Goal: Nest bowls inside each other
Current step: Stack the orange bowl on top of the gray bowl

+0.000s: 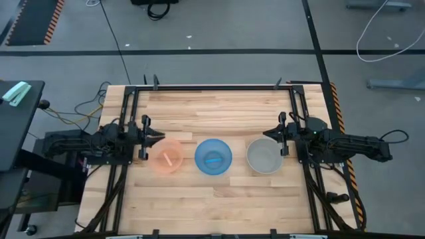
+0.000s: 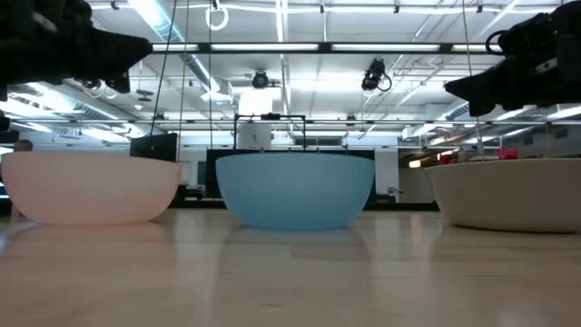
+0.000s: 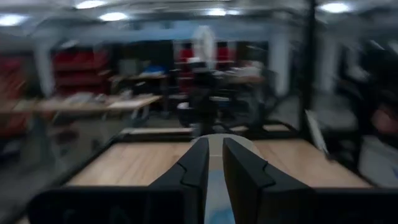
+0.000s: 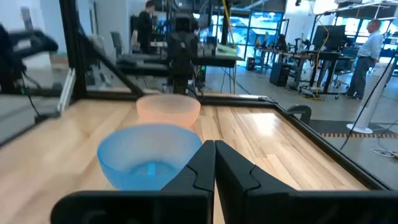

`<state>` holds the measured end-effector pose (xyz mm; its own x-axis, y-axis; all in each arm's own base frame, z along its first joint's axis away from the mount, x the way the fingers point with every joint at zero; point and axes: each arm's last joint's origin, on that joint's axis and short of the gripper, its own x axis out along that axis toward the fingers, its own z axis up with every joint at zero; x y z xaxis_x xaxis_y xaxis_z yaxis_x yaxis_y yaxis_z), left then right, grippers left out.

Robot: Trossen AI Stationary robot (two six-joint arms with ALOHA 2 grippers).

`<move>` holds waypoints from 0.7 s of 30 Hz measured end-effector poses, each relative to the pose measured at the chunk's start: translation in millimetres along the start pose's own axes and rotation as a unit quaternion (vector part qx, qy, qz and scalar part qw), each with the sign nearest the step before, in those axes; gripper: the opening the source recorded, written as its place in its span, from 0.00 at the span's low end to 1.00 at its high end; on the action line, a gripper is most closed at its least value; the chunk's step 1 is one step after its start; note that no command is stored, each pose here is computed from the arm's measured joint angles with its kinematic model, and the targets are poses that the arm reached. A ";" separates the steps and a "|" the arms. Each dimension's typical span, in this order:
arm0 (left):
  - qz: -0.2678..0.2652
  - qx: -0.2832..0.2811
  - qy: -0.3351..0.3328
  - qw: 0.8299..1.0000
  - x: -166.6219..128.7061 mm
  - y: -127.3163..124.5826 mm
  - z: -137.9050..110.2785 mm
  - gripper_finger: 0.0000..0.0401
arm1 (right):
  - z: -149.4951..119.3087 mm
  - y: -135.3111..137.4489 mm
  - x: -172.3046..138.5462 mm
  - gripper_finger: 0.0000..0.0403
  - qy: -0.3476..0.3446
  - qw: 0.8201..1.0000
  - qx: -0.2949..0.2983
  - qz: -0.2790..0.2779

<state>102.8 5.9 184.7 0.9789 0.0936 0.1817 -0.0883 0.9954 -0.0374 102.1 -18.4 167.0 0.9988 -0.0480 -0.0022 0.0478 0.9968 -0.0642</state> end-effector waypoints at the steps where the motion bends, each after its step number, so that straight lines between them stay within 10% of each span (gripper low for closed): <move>1: 0.028 -0.026 -0.001 0.999 0.0 1.6 0.0 0.13 | 1.0 -0.1 0.0 0.04 -0.005 1.000 0.007 0.000; 8: 0.161 -0.079 0.007 0.984 -1.6 9.3 -4.7 0.12 | 3.7 -0.2 -0.1 0.04 -0.019 0.999 0.043 0.000; 21: 0.177 -0.067 0.031 0.982 -1.9 9.8 4.5 0.16 | 7.3 -3.8 -1.4 0.07 -0.003 0.991 0.117 -0.061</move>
<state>99.3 15.5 188.4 0.9011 0.4270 0.0747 -0.4033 0.8890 -0.2167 100.6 -21.6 174.5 0.9857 -0.1685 -0.0032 0.1666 0.9713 0.1695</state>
